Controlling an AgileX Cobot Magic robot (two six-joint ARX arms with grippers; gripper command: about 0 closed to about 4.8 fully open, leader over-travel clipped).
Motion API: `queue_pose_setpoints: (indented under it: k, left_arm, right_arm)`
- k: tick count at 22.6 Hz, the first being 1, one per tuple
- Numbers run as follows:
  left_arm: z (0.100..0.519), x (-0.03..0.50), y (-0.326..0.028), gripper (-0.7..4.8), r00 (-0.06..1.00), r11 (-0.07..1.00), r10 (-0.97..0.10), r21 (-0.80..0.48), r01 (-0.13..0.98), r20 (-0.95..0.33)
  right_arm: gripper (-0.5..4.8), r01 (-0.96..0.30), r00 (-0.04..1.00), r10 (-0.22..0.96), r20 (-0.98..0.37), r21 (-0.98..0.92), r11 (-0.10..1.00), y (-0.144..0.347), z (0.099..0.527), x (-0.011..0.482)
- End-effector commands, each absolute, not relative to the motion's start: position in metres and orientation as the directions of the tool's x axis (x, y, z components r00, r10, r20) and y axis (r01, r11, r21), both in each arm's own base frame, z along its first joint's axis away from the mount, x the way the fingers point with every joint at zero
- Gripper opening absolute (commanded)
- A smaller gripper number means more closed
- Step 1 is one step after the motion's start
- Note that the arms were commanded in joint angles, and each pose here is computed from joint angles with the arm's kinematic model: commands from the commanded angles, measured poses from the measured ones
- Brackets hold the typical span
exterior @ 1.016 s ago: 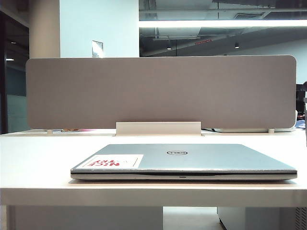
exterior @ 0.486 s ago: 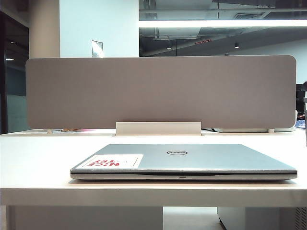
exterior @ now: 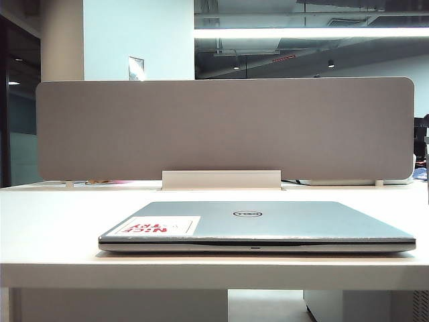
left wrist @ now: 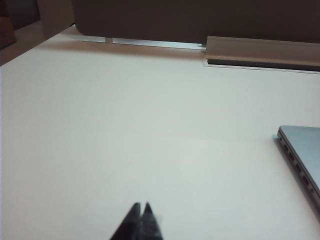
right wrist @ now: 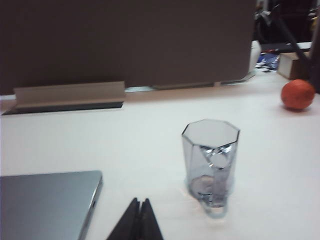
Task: Pick up the water cup and place it on the side of the laptop away from you.
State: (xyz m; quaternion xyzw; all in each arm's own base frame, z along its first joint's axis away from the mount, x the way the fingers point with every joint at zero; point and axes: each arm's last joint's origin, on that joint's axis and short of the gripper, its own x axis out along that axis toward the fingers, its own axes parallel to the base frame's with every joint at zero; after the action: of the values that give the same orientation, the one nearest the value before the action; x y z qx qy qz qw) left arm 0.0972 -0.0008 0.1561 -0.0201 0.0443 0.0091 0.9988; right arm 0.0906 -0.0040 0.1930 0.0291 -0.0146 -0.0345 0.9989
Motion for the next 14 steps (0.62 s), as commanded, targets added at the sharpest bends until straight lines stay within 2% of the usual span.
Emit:
queue_pose_setpoints:
  k: [1,3,9,14]
  left_arm:
    - [0.158,0.097,-0.001,-0.05,0.997,0.999,-0.001,-0.044,-0.002,-0.079]
    - [0.158,0.097,-0.001,-0.05,0.997,0.999,-0.001,-0.044,-0.002,-0.079]
    - [0.158,0.097,-0.001,-0.05,0.997,0.999,-0.001,-0.044,-0.002,-0.08]
    - [0.157,0.097,-0.001,-0.05,0.996,0.999,-0.001,-0.044,-0.002,-0.086]
  right_arm:
    - [-0.06,0.109,0.993,-0.112,0.034,0.062,0.992,-0.005,0.207,0.09]
    - [-0.06,0.115,0.993,-0.116,0.024,0.057,0.992,-0.005,0.214,0.092]
    - [-0.06,0.139,0.984,-0.134,-0.121,0.039,0.99,-0.007,0.237,0.121]
    - [-0.06,0.142,0.968,-0.132,-0.215,0.028,0.99,-0.008,0.225,0.157]
